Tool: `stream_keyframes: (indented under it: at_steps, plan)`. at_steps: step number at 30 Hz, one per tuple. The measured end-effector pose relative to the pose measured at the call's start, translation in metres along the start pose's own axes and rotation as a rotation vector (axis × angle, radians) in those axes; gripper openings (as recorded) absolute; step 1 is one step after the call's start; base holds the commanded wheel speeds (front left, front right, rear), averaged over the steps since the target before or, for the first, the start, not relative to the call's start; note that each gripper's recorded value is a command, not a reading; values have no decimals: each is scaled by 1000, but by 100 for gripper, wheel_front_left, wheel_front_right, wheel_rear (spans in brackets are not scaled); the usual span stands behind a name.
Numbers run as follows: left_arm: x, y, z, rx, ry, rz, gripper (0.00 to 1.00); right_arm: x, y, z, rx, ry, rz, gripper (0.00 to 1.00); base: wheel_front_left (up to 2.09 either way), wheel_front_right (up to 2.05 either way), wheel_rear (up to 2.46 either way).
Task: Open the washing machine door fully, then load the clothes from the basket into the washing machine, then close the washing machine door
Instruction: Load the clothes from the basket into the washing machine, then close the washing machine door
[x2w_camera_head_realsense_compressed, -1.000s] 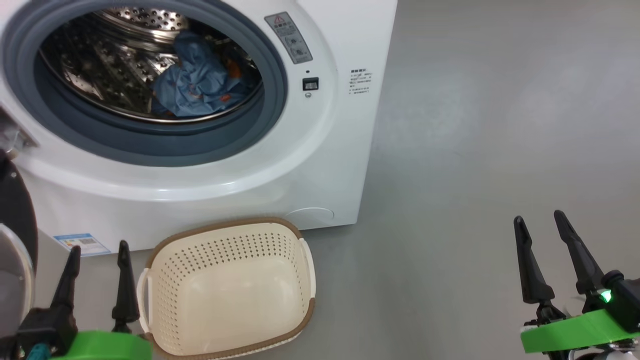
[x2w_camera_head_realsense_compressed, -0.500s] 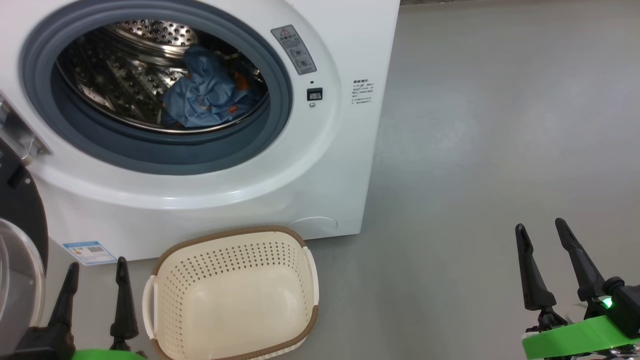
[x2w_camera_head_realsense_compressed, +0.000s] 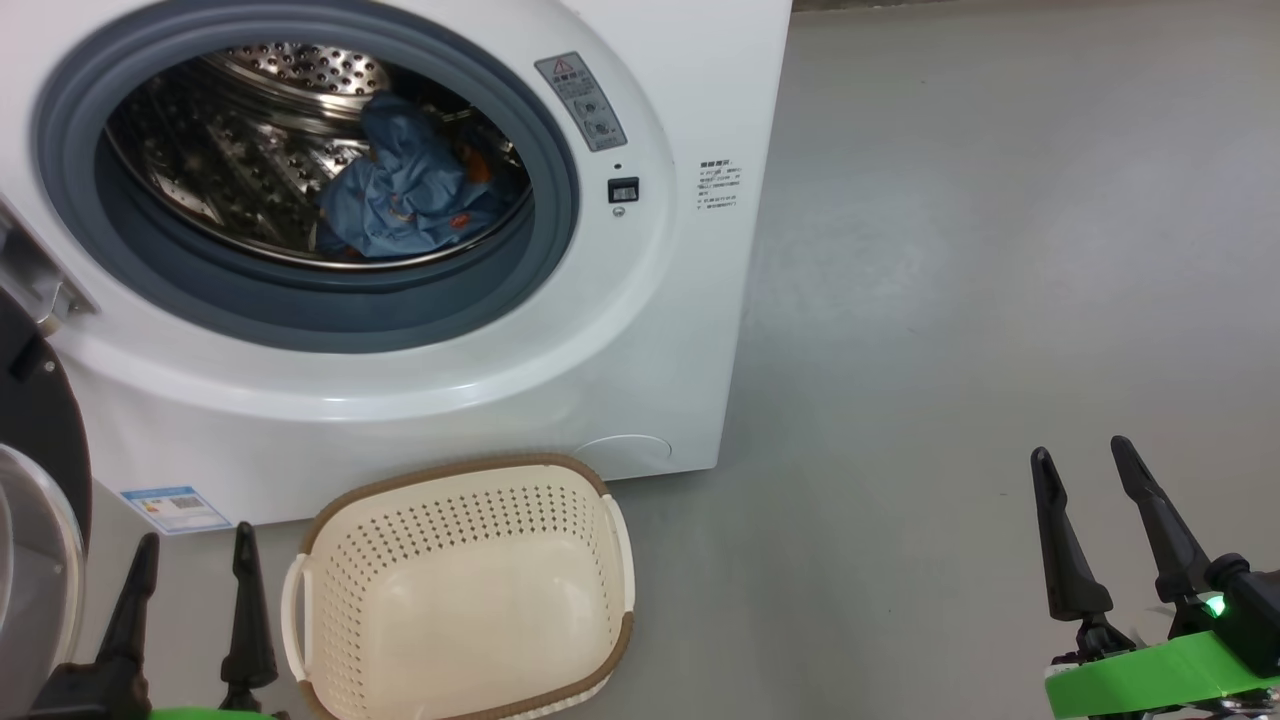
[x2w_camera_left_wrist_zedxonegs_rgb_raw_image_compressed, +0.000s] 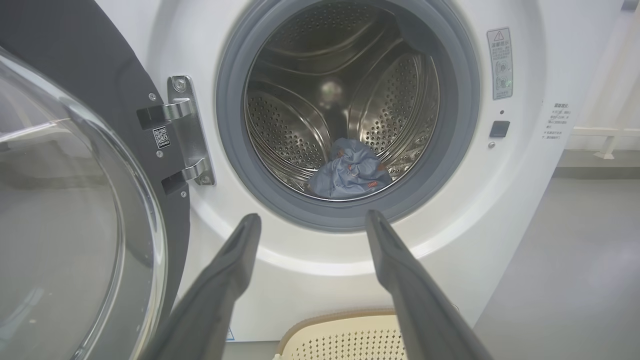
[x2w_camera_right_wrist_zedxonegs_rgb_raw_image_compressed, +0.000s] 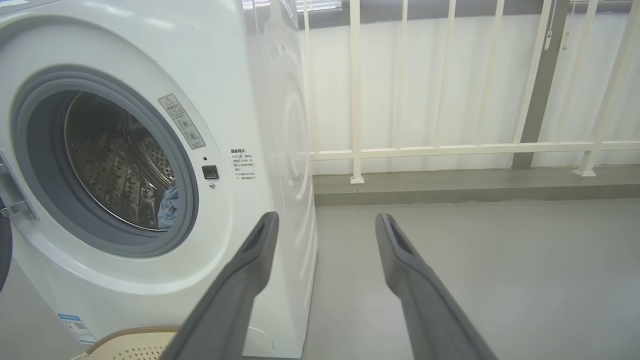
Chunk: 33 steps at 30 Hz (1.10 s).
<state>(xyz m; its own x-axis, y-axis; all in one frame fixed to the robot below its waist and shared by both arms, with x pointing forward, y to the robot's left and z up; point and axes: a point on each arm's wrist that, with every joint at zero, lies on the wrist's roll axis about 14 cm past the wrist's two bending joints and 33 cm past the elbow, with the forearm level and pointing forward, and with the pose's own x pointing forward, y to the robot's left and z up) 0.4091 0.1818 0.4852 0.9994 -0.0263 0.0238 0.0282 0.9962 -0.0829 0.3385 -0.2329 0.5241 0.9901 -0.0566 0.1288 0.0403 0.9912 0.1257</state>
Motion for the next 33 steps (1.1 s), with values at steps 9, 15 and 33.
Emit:
stream_keyframes:
  at_steps: [9, 15, 33]
  plan:
    - [0, 0, 1, 0, -2, 1, 100, 0, 0, 0, 0, 0, 1, 100, 0, 0, 0]
    - [0, 0, 1, 0, -4, 1, 100, 0, 1, 0, 0, -1, 3, 100, 0, 0, 0]
    - [0, 0, 3, 0, -8, 2, 100, 0, 1, 1, 1, -4, 4, 100, -70, 70, 0]
